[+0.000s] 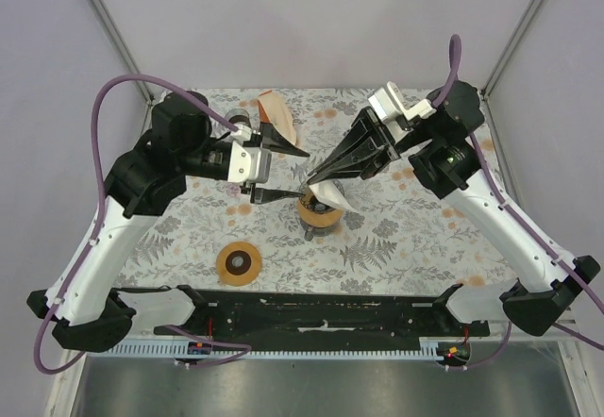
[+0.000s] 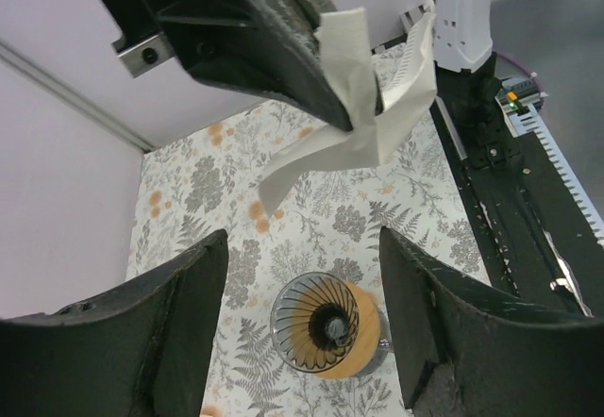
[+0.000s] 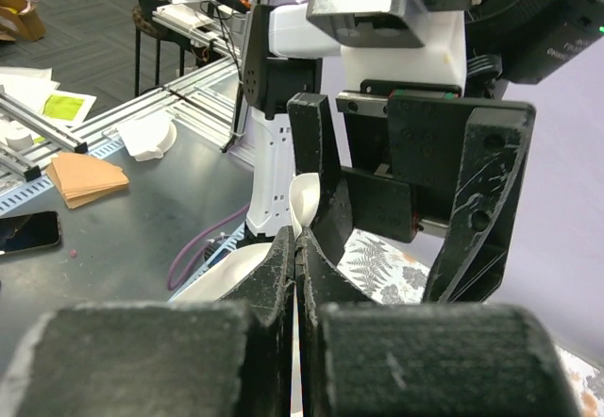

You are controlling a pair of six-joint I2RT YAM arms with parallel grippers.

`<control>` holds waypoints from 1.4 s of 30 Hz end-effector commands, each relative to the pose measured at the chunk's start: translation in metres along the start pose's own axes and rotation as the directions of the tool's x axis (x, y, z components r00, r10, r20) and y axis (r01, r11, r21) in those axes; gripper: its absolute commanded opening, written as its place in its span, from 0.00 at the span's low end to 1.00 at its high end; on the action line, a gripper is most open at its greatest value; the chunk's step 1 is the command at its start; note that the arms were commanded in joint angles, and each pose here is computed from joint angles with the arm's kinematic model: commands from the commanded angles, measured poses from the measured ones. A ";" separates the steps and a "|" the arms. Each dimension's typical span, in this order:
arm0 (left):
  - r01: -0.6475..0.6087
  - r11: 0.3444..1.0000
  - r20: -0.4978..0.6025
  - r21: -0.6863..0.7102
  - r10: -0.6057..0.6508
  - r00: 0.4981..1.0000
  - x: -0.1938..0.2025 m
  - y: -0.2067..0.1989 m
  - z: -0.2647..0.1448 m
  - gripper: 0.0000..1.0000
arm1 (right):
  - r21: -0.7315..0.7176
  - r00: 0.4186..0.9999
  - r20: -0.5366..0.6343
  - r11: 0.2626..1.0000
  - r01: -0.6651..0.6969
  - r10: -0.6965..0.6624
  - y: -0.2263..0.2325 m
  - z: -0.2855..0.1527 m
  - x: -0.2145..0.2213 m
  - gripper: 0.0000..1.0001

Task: Place the coffee filter in the dripper
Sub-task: Place the coffee filter in the coffee dripper.

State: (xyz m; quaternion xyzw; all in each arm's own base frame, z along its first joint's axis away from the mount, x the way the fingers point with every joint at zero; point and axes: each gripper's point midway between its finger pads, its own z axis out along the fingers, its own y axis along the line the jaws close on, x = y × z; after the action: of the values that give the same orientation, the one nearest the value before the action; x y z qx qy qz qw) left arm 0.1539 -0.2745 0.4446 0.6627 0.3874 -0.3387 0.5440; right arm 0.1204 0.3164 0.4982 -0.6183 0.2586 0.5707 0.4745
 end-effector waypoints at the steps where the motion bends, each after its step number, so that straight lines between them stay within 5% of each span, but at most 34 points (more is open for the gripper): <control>1: -0.089 0.996 0.023 0.028 0.088 0.996 -0.011 -0.002 0.009 0.72 | -0.055 0.999 0.026 0.998 0.038 -0.036 0.008 0.003 -0.020 0.00; 11: -0.065 0.996 0.083 0.055 0.060 0.995 -0.038 -0.010 0.020 0.71 | 0.007 0.998 0.040 0.999 0.039 -0.039 -0.007 0.006 -0.016 0.00; 16: -0.033 0.996 0.092 0.078 0.025 0.995 -0.041 -0.017 0.023 0.44 | 0.077 0.998 0.038 0.996 0.045 -0.048 -0.019 0.005 -0.014 0.00; 21: 0.000 0.998 0.101 0.070 -0.007 0.995 -0.045 -0.017 0.023 0.06 | 0.112 0.999 0.022 0.993 0.029 -0.032 -0.027 0.004 -0.006 0.00; 28: 0.046 0.999 0.065 0.003 -0.046 0.997 -0.036 -0.012 0.019 0.02 | 0.139 0.999 0.005 0.989 0.044 -0.045 -0.029 0.001 -0.004 0.01; 35: 0.031 0.996 -0.003 -0.080 -0.032 0.999 -0.018 -0.004 0.014 0.02 | 0.277 0.996 -0.054 0.957 0.089 -0.077 -0.041 -0.009 -0.002 0.62; 38: -0.008 0.994 -0.036 -0.105 0.004 0.999 -0.010 -0.003 0.011 0.02 | 0.377 0.991 -0.106 0.919 0.114 -0.080 -0.044 -0.023 -0.004 0.73; 42: -0.083 0.984 -0.094 -0.155 0.069 0.993 0.001 0.004 0.004 0.02 | 0.476 0.981 -0.183 0.868 0.140 -0.058 -0.038 -0.044 -0.007 0.75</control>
State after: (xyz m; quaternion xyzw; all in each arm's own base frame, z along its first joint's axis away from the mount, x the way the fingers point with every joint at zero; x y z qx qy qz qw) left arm 0.1463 -0.2869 0.4340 0.6456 0.4311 -0.3134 0.5469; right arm 0.1695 0.3213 0.4940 -0.5546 0.3674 0.4821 0.5701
